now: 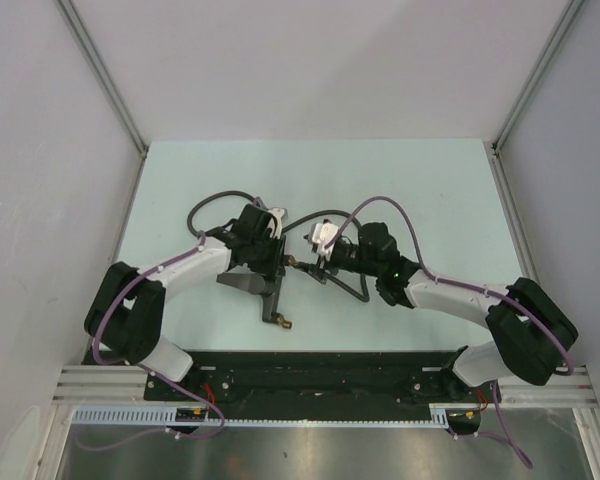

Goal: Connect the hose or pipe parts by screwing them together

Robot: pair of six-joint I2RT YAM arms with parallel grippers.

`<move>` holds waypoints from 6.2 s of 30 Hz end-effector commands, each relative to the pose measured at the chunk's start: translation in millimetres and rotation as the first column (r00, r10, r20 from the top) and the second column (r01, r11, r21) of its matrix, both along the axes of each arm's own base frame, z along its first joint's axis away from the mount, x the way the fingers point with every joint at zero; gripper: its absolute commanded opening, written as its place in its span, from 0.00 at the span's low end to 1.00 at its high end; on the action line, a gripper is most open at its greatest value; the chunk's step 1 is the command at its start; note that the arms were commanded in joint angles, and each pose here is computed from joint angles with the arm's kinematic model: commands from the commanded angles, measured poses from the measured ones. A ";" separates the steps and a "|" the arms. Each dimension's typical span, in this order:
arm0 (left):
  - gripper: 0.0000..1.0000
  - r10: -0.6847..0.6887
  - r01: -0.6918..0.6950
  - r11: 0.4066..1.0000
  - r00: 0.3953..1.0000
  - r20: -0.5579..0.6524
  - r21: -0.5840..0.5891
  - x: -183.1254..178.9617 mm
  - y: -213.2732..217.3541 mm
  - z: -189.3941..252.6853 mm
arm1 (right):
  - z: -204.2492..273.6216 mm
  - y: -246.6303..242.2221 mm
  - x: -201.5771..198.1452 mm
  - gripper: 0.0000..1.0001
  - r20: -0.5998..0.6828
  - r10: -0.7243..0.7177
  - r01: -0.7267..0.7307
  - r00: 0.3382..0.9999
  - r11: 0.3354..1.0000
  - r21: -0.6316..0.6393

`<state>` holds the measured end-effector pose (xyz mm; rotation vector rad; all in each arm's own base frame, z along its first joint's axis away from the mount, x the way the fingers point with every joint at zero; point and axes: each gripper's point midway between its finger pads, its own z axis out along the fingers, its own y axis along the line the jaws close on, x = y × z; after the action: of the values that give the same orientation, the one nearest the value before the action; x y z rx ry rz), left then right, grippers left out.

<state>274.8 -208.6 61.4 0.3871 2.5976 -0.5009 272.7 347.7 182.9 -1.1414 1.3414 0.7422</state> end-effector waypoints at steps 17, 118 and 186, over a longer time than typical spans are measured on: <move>0.00 -0.131 0.114 0.980 0.987 -0.093 -0.165 -13.5 -28.0 37.6 | -78.7 1.0 11.5 0.64 0.541 0.211 0.188 0.814 0.785 -0.590; 0.00 0.359 -0.347 0.833 0.932 0.055 0.431 183.9 131.3 -16.7 | 27.4 -122.9 32.4 1.00 -0.472 -0.566 0.645 0.676 0.765 0.007; 1.00 0.140 0.147 0.922 0.737 0.661 -0.359 -20.9 42.9 238.7 | 98.0 -164.3 -2.5 1.00 -0.497 -0.564 0.717 0.660 0.671 0.192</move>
<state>252.9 -165.1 290.1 0.3578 1.7723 -0.7025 269.1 185.1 272.3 -0.1286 1.7510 0.6586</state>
